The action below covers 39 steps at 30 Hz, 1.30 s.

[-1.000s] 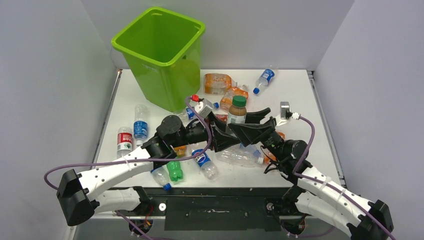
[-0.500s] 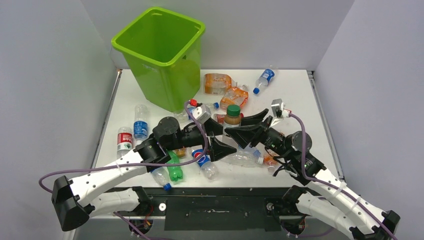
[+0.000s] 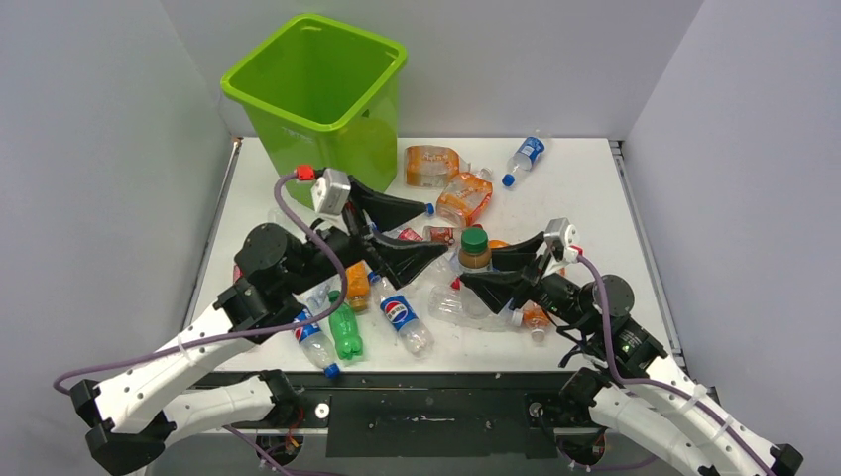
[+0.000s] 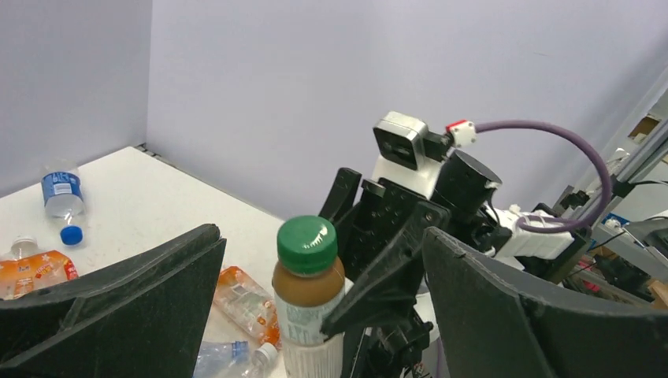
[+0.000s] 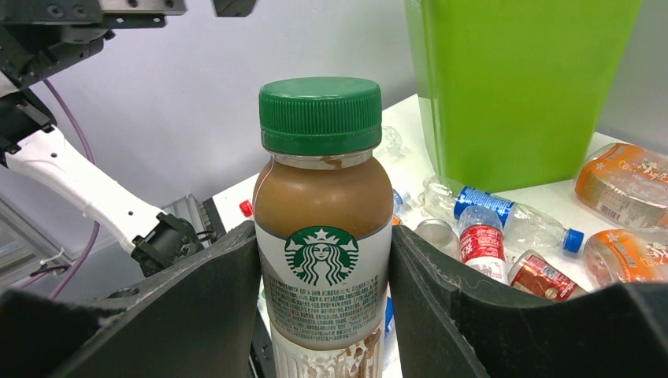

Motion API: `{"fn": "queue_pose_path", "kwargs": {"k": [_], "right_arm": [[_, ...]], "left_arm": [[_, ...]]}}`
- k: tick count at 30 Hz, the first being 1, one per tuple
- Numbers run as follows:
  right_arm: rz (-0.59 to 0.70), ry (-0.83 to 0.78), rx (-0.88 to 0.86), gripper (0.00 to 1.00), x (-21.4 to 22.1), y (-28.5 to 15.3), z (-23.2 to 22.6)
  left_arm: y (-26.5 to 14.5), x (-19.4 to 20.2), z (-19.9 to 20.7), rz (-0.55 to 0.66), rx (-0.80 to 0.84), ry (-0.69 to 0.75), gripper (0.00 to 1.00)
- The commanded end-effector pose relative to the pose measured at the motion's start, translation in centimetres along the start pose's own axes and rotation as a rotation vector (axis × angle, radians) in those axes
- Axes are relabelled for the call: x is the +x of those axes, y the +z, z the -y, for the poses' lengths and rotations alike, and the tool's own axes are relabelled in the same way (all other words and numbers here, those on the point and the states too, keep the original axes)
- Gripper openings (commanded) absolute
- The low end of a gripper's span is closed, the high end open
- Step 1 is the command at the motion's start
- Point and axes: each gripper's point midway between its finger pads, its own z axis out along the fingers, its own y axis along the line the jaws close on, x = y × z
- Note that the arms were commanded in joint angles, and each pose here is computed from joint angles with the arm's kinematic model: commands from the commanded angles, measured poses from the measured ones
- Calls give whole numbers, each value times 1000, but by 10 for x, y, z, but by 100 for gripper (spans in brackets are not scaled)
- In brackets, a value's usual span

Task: Put the plastic bottles in the bin
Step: Place the plastic bottle in the trash bin.

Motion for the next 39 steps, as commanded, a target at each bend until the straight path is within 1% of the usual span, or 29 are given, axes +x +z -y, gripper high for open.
{"fn": "queue_pose_path", "kwargs": {"k": [1,6,9,12,15,17,18,19,21,22,24,25,26,27,28,29,30,31,32,35,38,39], "right_arm": [[71,-30,-26,27,-15,-2,-6],[76,-18,-21,26,-17,0,-6],[77,-15,-23,25,-19,1,-6],[73,-12,-24,25,-19,2,-6],[75,-14,-19,25,-20,3,-5],[76,-15,-20,24,-20,3,-6],[77,-15,-22,24,-21,3,-6],[76,-15,-21,24,-21,3,-6],[76,-15,-22,24,-21,3,-6],[75,-14,-21,25,-21,3,-6],[77,-12,-22,25,-21,3,-6],[81,-13,-22,25,-23,2,-7],[81,-12,-21,25,-23,2,-7],[81,-11,-18,25,-23,2,-6],[83,-11,-19,25,-23,1,-7],[83,-9,-19,25,-23,1,-7],[82,-6,-19,25,-23,2,-7],[83,-4,-22,25,-23,2,-7],[83,-3,-23,25,-23,2,-7],[86,0,-28,25,-23,3,-8],[87,0,-29,25,-24,3,-8],[88,0,-31,26,-25,3,-9]], "left_arm": [[24,16,-12,-93,-40,-34,96],[46,32,-13,-164,-15,-41,97],[54,36,-11,-180,2,-29,100],[60,39,-11,-194,10,-19,88],[64,42,-13,-205,6,-21,83],[65,45,-12,-211,21,-28,77],[66,46,-11,-211,29,-31,71],[66,47,-10,-212,37,-33,63],[67,49,-8,-218,49,-37,50],[67,51,-8,-223,53,-38,46],[66,54,-6,-235,67,-43,42],[66,56,-6,-240,70,-47,46],[66,58,-5,-247,74,-52,55],[66,60,-4,-251,79,-58,71],[65,61,-4,-250,80,-61,82],[65,62,-4,-250,82,-68,87],[65,63,-4,-250,85,-69,88],[65,64,-4,-253,86,-70,87],[66,65,-3,-257,89,-70,81],[68,69,-1,-270,103,-73,52],[70,71,1,-279,120,-74,27],[70,70,3,-279,128,-72,17]]}}
